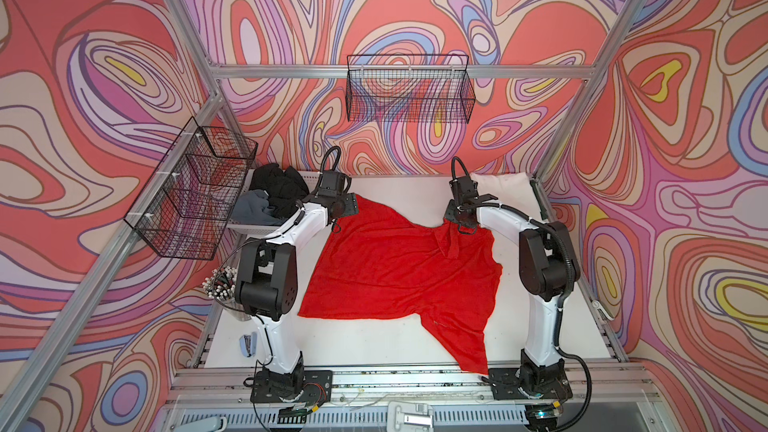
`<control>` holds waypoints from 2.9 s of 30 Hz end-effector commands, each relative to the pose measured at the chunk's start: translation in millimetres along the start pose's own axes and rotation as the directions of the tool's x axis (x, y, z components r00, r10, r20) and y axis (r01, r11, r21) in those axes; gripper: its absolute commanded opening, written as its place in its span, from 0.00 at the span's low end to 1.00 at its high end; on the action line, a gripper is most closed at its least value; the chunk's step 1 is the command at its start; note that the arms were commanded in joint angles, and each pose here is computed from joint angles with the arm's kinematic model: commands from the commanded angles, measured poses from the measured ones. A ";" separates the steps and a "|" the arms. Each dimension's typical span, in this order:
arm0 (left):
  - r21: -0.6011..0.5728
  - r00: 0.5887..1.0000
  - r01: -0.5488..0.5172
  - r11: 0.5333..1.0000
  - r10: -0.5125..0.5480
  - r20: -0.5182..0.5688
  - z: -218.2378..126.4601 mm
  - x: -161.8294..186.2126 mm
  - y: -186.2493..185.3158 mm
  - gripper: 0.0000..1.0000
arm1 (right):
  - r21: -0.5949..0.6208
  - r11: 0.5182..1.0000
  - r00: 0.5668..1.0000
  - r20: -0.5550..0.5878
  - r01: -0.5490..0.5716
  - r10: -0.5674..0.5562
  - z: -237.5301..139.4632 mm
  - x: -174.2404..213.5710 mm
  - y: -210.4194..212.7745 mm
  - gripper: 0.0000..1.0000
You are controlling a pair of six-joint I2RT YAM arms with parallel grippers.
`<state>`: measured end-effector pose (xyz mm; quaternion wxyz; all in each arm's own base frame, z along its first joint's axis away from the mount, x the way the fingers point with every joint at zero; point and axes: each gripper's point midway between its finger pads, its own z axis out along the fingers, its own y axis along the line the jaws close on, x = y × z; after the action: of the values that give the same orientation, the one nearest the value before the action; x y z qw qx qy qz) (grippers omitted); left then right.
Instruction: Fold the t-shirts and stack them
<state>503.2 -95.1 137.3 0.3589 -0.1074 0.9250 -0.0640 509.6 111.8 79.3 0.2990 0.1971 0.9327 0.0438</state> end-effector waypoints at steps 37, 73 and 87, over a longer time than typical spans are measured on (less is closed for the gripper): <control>0.007 1.000 -0.006 1.000 0.006 -0.004 0.5 -2.9 -6.3 0.80 | 0.122 0.992 1.000 0.005 0.009 -0.010 8.7 -1.9 -26.6 0.15; 0.025 0.997 0.024 0.999 -0.022 -0.067 43.5 5.9 -16.0 0.80 | 0.229 0.963 0.981 -0.097 -0.145 0.170 -104.0 102.5 -120.3 0.00; 0.093 0.976 0.163 0.982 -0.147 -0.160 91.0 8.4 -43.3 0.79 | 0.213 0.965 0.953 -0.227 -0.152 0.200 -76.1 167.5 -135.9 0.00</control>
<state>567.0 -132.4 93.7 0.3195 -0.1395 0.9276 -0.1341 296.5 51.3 30.9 0.1556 0.2888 0.9446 -0.0101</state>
